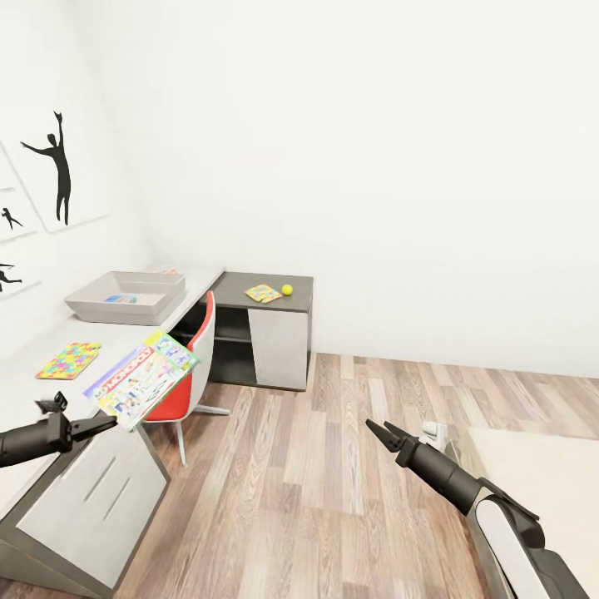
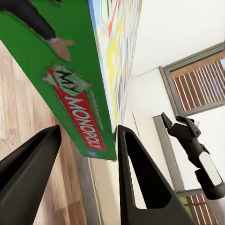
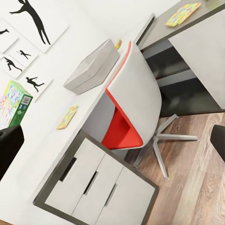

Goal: Put all the toys in the child's room - the three board games (two on the bed and one on the table), the two jigsaw puzzles on the table, and the tennis ball on the table - inside the toy box on the table in the child's room.

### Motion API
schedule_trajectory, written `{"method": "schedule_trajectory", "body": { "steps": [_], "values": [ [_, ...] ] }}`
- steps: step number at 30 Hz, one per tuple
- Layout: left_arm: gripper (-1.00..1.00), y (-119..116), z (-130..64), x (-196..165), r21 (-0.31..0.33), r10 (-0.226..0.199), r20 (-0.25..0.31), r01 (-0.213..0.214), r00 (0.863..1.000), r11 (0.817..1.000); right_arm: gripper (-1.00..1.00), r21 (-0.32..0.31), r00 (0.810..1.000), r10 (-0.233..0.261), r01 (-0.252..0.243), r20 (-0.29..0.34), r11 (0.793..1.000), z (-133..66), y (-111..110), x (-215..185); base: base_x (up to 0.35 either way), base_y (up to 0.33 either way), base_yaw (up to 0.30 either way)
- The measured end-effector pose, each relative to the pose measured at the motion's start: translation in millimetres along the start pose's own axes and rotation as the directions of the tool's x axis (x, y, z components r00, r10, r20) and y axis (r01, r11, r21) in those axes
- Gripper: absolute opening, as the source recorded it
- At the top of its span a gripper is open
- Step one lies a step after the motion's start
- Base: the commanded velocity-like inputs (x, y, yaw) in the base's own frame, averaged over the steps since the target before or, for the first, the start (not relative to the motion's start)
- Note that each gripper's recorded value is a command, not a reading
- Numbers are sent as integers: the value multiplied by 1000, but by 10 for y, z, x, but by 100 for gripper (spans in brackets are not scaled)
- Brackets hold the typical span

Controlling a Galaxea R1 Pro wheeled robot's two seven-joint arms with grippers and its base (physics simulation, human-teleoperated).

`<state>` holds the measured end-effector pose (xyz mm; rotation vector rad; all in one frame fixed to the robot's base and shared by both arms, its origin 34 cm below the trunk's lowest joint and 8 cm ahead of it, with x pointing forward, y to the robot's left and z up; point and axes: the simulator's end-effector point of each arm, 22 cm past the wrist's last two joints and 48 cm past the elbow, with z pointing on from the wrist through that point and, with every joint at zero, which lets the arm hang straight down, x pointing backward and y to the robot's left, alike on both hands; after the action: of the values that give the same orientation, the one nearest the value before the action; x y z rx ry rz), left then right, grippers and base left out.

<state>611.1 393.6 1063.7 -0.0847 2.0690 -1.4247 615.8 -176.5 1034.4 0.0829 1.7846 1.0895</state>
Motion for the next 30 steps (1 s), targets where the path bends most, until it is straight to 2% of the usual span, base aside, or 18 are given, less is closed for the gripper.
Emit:
{"method": "schedule_trajectory", "body": {
  "steps": [11,18,23,30],
  "values": [
    [-100,-28,-162,-162,9,6,81,-7,997,1000,100,-22,1000,-8,8,-18,1000,49,101,63,0,0,0],
    [-100,-31,-186,-183,9,7,92,-8,996,1000,100,-23,1000,-10,9,-19,1000,52,107,67,5,0,21],
    [-100,-48,-196,-191,11,10,96,-11,995,1000,100,-24,1000,-12,12,-17,1000,51,119,55,90,-37,179],
    [-100,-73,-207,-198,13,13,98,-15,995,1000,100,-28,1000,-15,15,-14,1000,45,144,40,235,-115,247]
  ]
}}
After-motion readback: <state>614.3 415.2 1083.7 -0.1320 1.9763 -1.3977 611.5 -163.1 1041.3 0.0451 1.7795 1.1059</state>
